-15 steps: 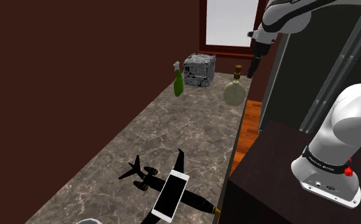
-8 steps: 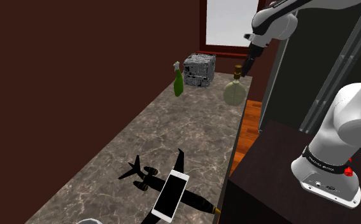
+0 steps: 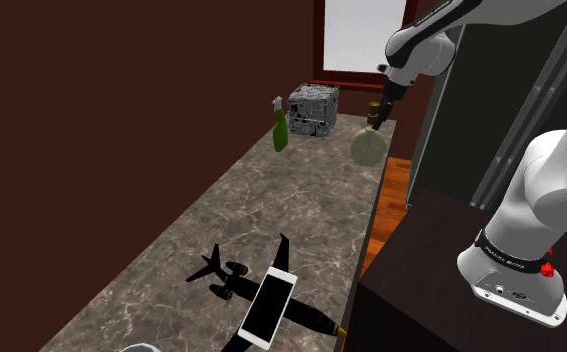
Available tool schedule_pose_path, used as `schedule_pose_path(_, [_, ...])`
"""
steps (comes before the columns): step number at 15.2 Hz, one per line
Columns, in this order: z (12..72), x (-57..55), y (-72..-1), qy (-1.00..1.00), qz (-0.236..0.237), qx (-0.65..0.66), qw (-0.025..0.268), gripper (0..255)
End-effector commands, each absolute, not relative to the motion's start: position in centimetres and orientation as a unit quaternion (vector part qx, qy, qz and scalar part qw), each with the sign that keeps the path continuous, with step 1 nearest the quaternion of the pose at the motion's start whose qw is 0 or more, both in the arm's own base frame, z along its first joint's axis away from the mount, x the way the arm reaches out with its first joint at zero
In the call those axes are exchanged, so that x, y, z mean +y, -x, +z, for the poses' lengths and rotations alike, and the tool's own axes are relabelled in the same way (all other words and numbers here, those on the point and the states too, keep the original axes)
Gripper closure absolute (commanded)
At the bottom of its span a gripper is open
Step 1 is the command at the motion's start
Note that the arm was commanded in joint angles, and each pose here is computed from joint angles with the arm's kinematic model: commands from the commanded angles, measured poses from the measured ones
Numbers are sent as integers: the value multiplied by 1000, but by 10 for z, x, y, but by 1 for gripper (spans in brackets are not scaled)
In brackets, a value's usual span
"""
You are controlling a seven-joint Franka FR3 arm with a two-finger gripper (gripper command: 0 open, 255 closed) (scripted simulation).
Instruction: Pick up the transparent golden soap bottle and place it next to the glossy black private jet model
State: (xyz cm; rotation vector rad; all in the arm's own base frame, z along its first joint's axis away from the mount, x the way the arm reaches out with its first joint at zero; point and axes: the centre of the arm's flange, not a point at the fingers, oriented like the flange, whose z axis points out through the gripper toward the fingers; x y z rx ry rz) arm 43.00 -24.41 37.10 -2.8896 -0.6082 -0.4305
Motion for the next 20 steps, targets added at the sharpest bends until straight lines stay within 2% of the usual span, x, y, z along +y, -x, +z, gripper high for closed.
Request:
schedule_pose_path(1, [370, -244, -430, 965, -144, -203, 79, 0])
schedule_pose_path(6, [370, -244, -430, 965, -144, -203, 79, 0])
schedule_pose_path(7, [370, -244, -430, 965, -144, -203, 79, 255])
schedule_pose_path(16, [370, -244, -430, 965, -144, -203, 79, 255])
schedule_pose_path(20, [391, -244, -430, 965, -144, -203, 79, 255])
